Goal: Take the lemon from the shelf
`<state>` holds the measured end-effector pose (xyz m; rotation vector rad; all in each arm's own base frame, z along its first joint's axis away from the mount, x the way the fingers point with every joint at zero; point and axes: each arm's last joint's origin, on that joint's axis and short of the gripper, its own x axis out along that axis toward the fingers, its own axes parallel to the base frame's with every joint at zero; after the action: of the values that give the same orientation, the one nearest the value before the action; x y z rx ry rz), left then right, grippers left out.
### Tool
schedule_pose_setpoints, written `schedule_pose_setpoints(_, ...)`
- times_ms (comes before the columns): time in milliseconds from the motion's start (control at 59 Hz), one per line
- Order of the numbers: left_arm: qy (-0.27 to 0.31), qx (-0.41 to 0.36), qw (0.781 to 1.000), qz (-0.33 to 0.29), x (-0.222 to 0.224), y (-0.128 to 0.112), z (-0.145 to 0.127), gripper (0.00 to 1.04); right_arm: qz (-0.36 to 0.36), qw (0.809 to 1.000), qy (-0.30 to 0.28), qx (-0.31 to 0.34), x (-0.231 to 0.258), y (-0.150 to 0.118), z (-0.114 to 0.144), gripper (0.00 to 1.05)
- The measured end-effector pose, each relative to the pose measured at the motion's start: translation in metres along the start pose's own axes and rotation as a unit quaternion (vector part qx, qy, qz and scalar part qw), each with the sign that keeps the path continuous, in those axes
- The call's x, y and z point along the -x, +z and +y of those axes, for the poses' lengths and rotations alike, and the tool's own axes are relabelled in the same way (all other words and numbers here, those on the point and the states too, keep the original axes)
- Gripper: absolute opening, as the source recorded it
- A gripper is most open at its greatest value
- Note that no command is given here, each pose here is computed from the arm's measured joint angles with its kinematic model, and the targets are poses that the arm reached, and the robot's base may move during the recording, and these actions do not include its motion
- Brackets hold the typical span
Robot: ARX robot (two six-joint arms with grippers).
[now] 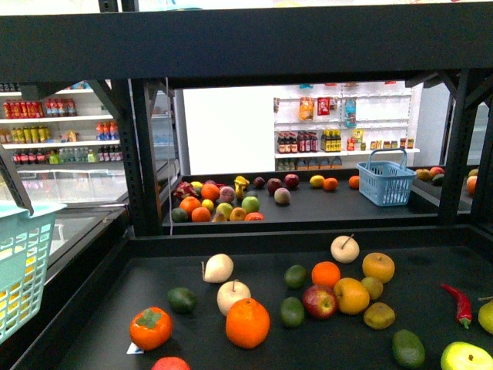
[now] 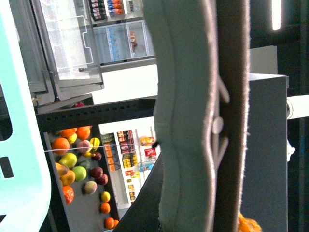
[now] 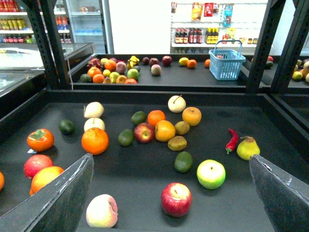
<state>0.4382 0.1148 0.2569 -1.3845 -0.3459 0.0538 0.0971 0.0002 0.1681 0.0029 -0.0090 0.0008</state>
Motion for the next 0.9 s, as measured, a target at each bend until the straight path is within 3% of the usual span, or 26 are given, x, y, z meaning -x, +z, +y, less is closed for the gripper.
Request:
schedule_pose_setpoints(186,-0.032,0.002,0.999,0.003,-0.018,0.015,0.002,0.07,0.000,1.000,0.000,0.000,0.000,0.000,0.000,0.97)
schedule_pose_setpoints(458,-0.031,0.018,0.999,0.003,-0.034,0.027,0.038,0.07,0.000,1.000,0.000,0.000,0.000,0.000,0.000,0.97)
schedule_pose_setpoints(898,-0.059,0.031,0.998,0.016,-0.028,0.043,0.062,0.07,0.000,1.000,0.000,0.000,0.000,0.000,0.000,0.97)
